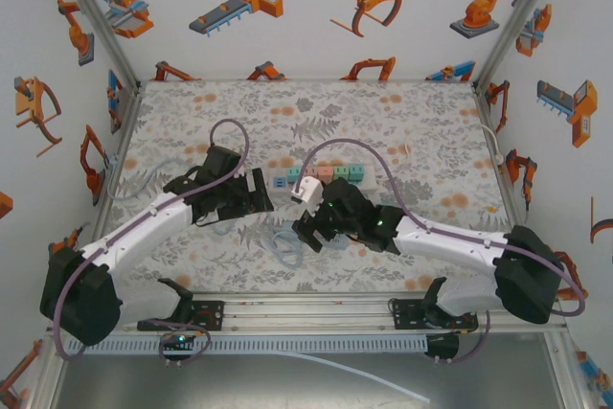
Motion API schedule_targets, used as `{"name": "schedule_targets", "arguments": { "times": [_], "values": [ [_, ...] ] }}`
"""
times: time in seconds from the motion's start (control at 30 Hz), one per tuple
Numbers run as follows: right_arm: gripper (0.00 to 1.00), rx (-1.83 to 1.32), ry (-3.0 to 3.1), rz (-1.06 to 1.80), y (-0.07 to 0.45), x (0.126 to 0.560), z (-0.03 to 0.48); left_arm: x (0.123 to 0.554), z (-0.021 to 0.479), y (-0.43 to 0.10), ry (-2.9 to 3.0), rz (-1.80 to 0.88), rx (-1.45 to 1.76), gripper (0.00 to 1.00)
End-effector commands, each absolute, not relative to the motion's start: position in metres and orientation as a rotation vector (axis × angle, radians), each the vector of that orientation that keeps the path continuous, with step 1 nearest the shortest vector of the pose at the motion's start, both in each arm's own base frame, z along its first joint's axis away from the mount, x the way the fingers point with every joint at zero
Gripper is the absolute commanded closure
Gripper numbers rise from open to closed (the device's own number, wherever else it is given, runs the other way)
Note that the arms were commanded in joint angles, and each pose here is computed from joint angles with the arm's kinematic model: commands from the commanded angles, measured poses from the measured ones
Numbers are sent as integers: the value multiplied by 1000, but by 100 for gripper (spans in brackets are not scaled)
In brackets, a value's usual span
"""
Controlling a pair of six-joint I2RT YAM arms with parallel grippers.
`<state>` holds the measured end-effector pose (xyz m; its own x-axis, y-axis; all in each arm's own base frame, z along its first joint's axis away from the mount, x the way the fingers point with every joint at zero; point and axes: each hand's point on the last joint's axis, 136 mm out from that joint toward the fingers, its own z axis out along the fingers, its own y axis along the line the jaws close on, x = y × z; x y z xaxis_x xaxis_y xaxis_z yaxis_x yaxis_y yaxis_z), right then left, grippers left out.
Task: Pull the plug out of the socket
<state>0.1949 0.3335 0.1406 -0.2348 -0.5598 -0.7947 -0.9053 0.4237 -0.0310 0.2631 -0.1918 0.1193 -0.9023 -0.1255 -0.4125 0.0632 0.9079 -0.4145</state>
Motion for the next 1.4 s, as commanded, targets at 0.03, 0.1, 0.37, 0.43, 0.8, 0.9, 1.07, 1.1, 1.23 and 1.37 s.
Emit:
{"name": "schedule_targets", "arguments": {
  "times": [0.03,0.1,0.37,0.43,0.8,0.9,1.07,1.1,1.23,1.37],
  "values": [
    [26,-1418,1860,529,338,187,134,258,120,-213,2683,-744,-29,23],
    [26,-1454,1845,511,341,188,129,257,110,-217,2716,-747,-2,24],
    [42,-1550,1818,470,346,190,110,249,75,-225,2847,-717,37,34],
    [46,-1556,1813,468,347,190,108,248,69,-229,2863,-706,60,37],
    [63,-1586,1791,475,353,191,97,237,37,-237,2961,-490,159,44],
    [67,-1597,1782,477,356,192,96,234,25,-230,2995,-414,149,47],
    [75,-1608,1745,495,360,190,101,231,15,-221,3015,-346,122,50],
    [77,-1605,1736,503,361,190,103,231,14,-219,3018,-328,116,50],
    [86,-1572,1683,541,367,189,118,230,7,-216,3038,-288,94,50],
    [92,-1515,1660,598,370,190,131,229,2,-215,3055,-274,86,51]
  ]
}}
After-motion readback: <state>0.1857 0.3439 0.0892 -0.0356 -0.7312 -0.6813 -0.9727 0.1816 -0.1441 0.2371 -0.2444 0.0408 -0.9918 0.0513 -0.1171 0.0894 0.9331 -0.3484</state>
